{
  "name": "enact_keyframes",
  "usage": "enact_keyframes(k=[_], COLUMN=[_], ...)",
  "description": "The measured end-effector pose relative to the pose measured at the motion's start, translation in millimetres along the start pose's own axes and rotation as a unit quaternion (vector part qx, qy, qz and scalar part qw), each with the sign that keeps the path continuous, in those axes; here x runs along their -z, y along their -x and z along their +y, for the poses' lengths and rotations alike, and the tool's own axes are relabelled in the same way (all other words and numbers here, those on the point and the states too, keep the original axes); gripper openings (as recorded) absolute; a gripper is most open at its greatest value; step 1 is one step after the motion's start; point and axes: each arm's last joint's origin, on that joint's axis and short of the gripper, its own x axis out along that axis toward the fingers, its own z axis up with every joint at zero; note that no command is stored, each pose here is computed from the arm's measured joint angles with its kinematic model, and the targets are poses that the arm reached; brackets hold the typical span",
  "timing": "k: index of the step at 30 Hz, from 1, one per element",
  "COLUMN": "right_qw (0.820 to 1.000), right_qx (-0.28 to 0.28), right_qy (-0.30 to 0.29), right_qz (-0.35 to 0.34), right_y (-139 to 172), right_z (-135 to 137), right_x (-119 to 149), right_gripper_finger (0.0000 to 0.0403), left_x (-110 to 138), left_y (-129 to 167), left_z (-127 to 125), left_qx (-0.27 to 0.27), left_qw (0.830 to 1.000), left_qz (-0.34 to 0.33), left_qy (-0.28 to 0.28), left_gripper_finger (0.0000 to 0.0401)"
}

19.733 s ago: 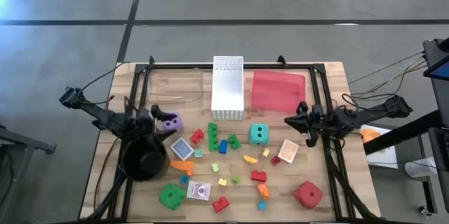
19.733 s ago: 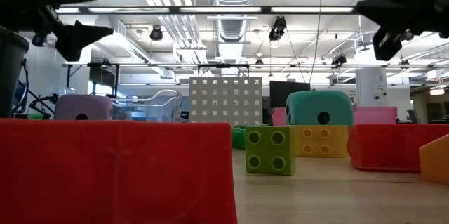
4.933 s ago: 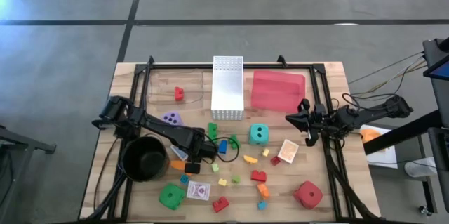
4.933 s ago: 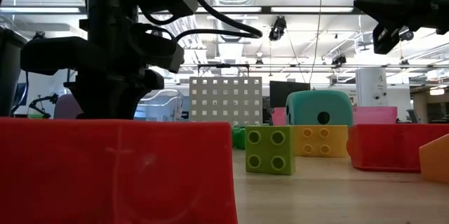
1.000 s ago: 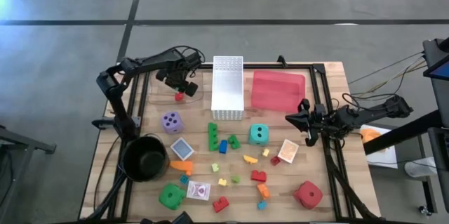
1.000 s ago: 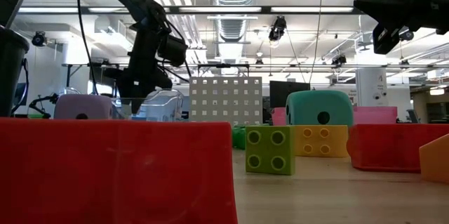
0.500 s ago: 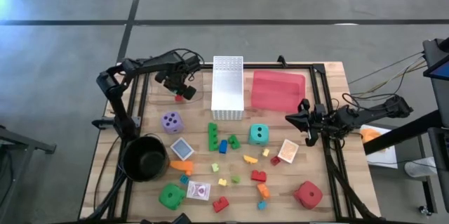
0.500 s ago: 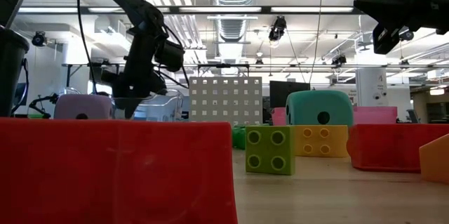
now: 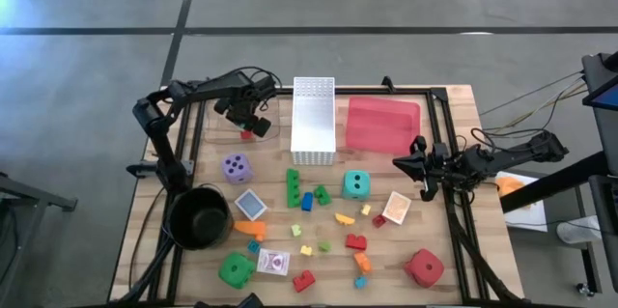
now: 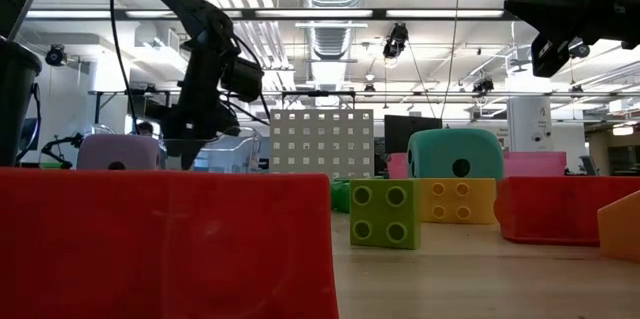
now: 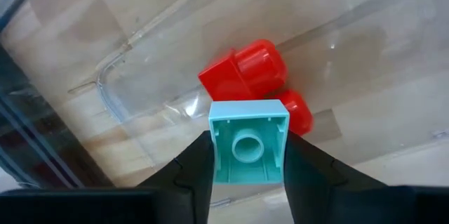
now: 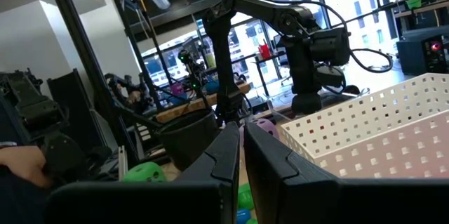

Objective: Pick & Place Toys
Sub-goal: Put the light blue game piece into the transparent bin, then put the purple dice into the white bin

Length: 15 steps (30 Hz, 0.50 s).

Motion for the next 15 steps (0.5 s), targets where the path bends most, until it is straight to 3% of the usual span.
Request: enact_keyframes(k=[8, 15], right_qw=[1.000, 1.000], right_qx=[0.000, 0.000], right_qy=[0.000, 0.000], right_qz=[0.000, 0.000], right_y=[0.0, 0.0], right_z=[0.0, 0.0], right_x=[0.0, 0.0], right_gripper_finger=[0.0021, 0.0021], left_x=[-0.1, -0.2], left_y=[0.3, 1.0], left_z=[0.0, 0.1], left_qx=[0.000, 0.000], left_qw=[1.000, 1.000], left_qz=[-0.001, 0.000], left_qy=[-0.011, -0.013], left_gripper_finger=[0.0289, 0.0345])
